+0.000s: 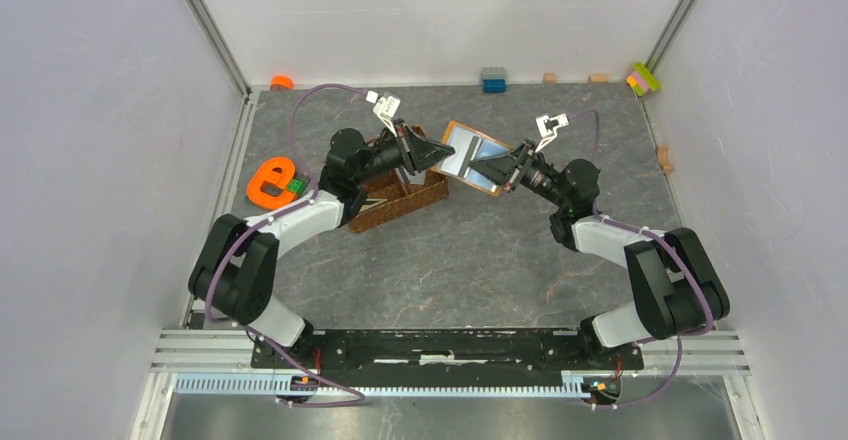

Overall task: Take the credit cards out of the card holder
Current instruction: Remove the credit card from the card holder.

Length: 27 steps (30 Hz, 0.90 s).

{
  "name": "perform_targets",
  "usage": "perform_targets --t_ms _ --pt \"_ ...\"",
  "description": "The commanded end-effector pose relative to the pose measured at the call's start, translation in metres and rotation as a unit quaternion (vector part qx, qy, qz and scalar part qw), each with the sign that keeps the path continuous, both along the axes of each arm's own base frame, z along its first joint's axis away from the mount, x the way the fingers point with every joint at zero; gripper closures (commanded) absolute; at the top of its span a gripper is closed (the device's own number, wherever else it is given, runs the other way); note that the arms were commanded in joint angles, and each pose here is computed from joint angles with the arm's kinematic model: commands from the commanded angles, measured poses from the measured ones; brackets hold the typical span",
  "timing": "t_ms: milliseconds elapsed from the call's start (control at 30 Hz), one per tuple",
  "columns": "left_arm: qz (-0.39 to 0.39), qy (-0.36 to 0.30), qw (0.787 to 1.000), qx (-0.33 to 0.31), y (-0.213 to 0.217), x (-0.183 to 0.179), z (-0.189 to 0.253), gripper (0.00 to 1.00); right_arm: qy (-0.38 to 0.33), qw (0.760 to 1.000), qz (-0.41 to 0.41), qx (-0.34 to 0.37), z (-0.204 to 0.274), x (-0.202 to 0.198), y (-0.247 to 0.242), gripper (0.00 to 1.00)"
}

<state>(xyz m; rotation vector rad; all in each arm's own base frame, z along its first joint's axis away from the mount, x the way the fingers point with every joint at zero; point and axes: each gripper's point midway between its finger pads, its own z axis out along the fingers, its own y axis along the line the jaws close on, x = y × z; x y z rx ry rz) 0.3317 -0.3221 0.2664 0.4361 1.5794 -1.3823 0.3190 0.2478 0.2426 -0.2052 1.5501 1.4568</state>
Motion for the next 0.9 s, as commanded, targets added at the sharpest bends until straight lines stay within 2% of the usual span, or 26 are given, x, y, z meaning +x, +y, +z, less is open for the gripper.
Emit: perform_targets --t_ms 0,200,367,467,600,700,867 --pt "-0.056 0.051 0.997 -0.001 -0.006 -0.015 -0.022 0.91 -0.089 0.996 -0.004 0.024 0.047 -0.001 0.0 1.0" --pt "-0.066 0.059 0.995 -0.053 0.01 -0.011 -0.012 0.98 -0.072 0.997 -0.031 0.006 0.035 0.013 -0.009 1.0" --pt "-0.07 0.059 0.994 -0.062 0.011 -0.012 -0.011 0.98 -0.073 0.997 -0.025 0.006 0.036 0.012 -0.008 0.99" --pt "-0.063 0.055 0.994 -0.067 0.013 -0.012 -0.008 0.98 -0.078 0.997 -0.007 0.016 0.039 0.007 -0.006 0.76" --pt "-0.027 0.056 0.995 -0.074 0.019 -0.004 -0.009 0.98 -0.085 0.996 0.008 0.025 0.045 -0.001 -0.004 0.67" --pt "0.002 0.06 0.995 -0.079 0.023 0.002 -0.012 0.98 -0.094 0.995 0.008 0.011 0.047 -0.005 -0.001 0.51" --pt "0.022 0.061 0.994 -0.084 0.026 0.007 -0.015 0.98 -0.095 0.995 0.015 -0.02 0.041 -0.004 0.013 0.38"
